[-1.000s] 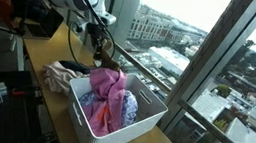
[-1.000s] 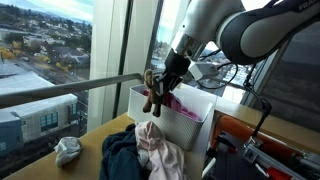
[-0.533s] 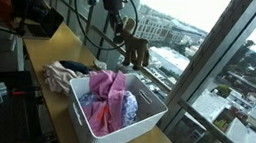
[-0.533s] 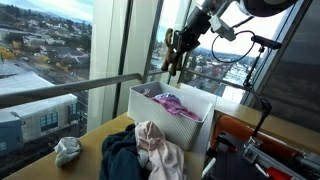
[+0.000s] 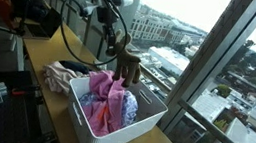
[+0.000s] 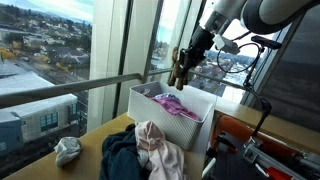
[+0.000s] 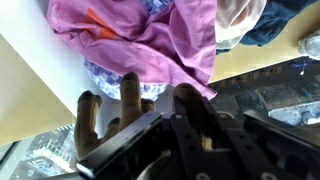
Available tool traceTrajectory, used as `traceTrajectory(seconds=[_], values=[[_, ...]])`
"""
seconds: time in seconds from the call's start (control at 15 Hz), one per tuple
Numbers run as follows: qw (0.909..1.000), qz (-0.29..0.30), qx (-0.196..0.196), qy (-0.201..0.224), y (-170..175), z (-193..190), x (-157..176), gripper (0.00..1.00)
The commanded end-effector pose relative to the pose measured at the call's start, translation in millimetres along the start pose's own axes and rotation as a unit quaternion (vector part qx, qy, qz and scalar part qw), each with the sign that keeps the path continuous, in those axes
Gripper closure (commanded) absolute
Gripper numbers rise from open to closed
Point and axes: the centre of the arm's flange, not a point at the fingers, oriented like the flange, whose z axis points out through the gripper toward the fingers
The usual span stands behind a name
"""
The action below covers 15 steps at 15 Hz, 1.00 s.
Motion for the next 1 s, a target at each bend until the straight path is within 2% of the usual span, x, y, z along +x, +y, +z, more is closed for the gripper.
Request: traceTrajectory(seconds=[0.0, 0.27, 0.47, 0.67, 0.93], values=[[0.9999, 0.002, 0.005, -0.01, -1, 8, -14, 0.48], [0.9999, -0.009, 0.01, -0.005, -17, -8, -18, 0.18], [0.9991, -0.037, 0.019, 0.008, -53, -21, -24, 0.01], [0.9972, -0.069, 0.028, 0.006, -99, -14, -31, 0.0], [0.994, -0.102, 0.038, -0.015, -146, 9, -60, 0.0]])
